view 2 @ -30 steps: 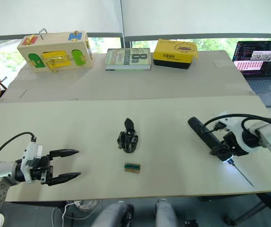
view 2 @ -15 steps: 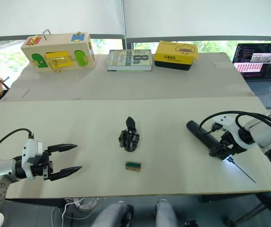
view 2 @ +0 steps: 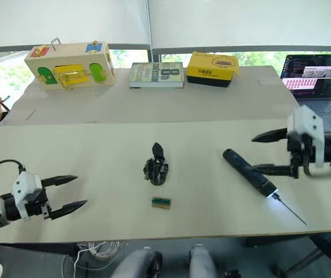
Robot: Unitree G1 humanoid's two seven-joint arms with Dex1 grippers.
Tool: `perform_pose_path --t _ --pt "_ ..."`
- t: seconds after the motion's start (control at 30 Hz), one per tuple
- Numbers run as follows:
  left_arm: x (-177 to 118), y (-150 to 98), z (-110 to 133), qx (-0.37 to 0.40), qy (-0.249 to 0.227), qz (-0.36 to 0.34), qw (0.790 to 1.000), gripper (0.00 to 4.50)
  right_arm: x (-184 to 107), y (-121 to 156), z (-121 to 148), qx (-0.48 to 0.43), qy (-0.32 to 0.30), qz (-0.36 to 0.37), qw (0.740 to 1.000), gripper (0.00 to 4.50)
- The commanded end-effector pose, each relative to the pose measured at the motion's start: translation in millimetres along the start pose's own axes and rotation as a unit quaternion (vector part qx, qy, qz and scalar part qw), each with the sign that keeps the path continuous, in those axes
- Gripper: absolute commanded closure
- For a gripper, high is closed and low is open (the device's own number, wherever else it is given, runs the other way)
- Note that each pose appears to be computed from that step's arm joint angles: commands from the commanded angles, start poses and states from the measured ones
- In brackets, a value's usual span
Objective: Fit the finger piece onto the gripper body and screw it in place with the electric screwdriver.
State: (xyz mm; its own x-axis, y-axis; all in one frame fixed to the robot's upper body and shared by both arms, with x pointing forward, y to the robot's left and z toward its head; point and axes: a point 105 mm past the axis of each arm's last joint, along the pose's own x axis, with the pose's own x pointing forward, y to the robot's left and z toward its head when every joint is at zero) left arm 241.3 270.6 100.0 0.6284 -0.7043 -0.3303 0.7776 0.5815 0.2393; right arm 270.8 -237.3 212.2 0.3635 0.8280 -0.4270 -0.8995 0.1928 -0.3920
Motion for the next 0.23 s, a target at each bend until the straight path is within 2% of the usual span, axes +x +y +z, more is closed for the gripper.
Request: perform_pose_path --t 0.03,0.13,0.23 --pt "-5 4 -3 0.001 0.011 0.028 1.000 0.00 9 19 21 -0.097 -0.079 -0.003 0.992 0.06" --pt "-6 3 -2 0.003 0.003 0.043 0.999 0.00 23 37 12 -0.107 -0.084 0.002 0.991 0.06" --pt "-7 5 1 0.010 -0.004 0.061 0.998 0.00 28 41 7 -0.100 -0.093 -0.010 0.991 0.06"
